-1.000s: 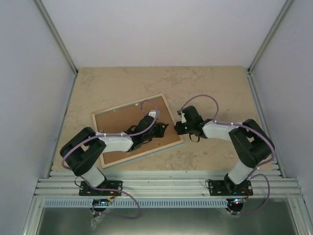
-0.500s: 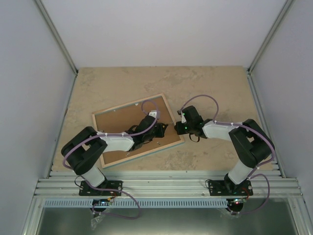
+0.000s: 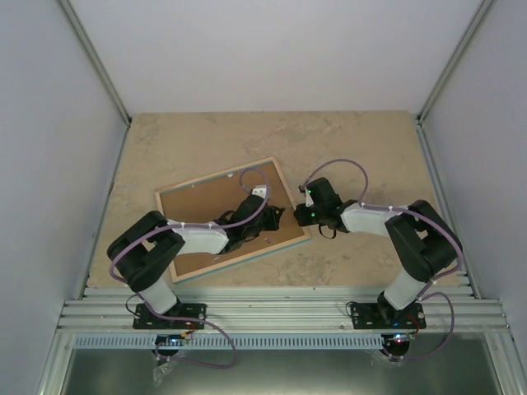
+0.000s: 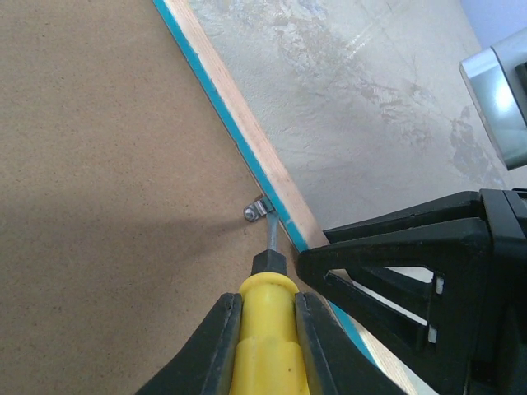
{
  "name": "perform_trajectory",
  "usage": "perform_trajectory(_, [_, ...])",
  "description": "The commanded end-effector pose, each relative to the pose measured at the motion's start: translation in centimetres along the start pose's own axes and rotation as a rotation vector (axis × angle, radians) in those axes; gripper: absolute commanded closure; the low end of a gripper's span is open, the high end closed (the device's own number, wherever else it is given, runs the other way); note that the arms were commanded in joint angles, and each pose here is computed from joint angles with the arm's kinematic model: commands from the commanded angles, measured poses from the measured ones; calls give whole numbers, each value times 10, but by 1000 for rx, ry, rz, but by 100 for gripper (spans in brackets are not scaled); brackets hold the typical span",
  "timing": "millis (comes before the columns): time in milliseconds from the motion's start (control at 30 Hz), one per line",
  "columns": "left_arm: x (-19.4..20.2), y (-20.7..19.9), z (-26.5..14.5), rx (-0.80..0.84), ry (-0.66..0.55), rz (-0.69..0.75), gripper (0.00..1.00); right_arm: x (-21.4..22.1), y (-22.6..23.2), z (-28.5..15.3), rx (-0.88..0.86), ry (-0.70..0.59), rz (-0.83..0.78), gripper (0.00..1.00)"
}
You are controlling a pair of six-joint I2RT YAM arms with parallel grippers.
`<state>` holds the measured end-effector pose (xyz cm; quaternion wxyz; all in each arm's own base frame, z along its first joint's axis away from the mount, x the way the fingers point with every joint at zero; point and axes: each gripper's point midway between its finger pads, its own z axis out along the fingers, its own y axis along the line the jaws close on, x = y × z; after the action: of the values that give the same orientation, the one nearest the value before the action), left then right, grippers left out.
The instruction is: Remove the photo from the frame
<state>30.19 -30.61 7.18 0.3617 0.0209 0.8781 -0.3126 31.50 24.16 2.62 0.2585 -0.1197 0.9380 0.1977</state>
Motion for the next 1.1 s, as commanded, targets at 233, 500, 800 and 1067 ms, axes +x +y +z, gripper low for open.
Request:
perform_trajectory(233, [-26,33,-4,-180,-167,-44,100,15,4,5,-23,42,8,98])
perform_trajectory(500, [-34,28,-6,-156,-203,-52,100,16,3,7,-20,48,9,99])
perform_trajectory(800, [-38,19,-23,-111,-212,-69,100,15,2,6,-13,40,8,99])
perform_trajectory(1067, [-45,14,-39,-53,-212,-115,100,12,-9,3,22,21,46,99])
